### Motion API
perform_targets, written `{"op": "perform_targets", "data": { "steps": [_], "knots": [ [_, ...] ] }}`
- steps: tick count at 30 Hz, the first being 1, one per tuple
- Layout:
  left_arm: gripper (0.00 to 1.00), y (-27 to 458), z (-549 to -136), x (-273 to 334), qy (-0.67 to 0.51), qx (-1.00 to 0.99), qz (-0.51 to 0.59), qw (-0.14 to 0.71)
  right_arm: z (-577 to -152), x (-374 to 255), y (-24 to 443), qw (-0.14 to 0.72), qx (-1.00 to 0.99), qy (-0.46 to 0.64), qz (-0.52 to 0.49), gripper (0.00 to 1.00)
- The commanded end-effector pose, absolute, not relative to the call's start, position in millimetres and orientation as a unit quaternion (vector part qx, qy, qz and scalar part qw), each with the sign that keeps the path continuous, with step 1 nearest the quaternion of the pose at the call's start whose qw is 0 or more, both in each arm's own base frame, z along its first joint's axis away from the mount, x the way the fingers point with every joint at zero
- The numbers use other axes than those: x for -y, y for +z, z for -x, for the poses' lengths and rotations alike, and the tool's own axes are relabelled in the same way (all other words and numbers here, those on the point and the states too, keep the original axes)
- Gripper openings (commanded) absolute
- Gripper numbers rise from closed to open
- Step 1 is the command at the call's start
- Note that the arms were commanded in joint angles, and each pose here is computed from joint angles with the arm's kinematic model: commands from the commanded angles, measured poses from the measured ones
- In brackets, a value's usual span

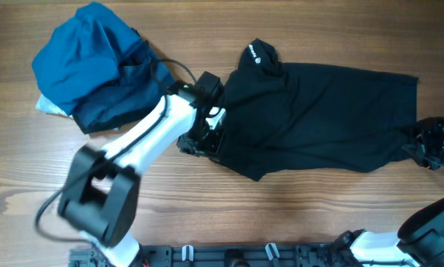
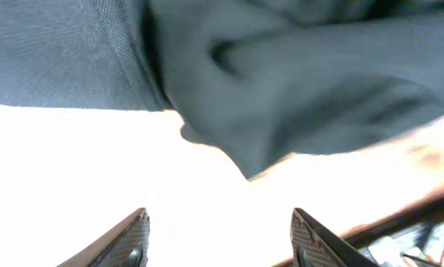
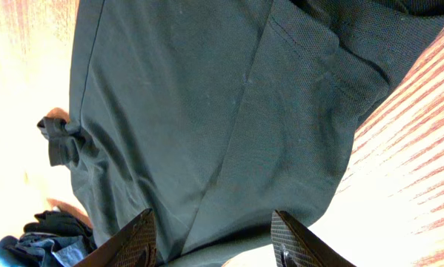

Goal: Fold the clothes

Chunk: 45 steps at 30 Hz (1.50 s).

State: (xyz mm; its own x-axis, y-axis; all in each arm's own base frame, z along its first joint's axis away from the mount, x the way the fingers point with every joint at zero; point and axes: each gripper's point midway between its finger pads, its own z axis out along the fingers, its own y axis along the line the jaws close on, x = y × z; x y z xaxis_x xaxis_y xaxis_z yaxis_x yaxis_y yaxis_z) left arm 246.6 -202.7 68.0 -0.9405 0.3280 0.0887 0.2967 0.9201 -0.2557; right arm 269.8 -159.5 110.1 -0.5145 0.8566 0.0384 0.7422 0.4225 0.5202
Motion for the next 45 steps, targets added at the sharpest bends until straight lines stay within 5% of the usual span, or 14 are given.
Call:
{"op": "perform_targets", "data": {
  "steps": [1,12,25,34,37,45],
  "knots": [
    [0.58,91,-234,232,0.144,0.966,0.213,0.036,-274,159,114,0.125,-0.839,0.247,-0.469,0.50],
    [0.55,44,-192,302,0.087,0.895,0.436,-0.027,-274,159,114,0.126,-0.838,0.246,-0.470,0.51],
    [0.60,-6,-210,311,0.045,0.886,0.461,-0.039,-274,159,114,0.126,-0.838,0.246,-0.470,0.51],
    [0.79,2,-232,310,0.026,0.896,0.438,-0.069,-272,158,113,0.122,-0.838,0.247,-0.471,0.51],
    [0.99,12,-225,305,0.015,0.897,0.440,-0.047,-273,158,113,0.123,-0.839,0.247,-0.470,0.51],
    [0.95,64,-228,327,0.028,0.906,0.418,-0.067,-274,160,114,0.127,-0.839,0.246,-0.469,0.51]
  ]
}}
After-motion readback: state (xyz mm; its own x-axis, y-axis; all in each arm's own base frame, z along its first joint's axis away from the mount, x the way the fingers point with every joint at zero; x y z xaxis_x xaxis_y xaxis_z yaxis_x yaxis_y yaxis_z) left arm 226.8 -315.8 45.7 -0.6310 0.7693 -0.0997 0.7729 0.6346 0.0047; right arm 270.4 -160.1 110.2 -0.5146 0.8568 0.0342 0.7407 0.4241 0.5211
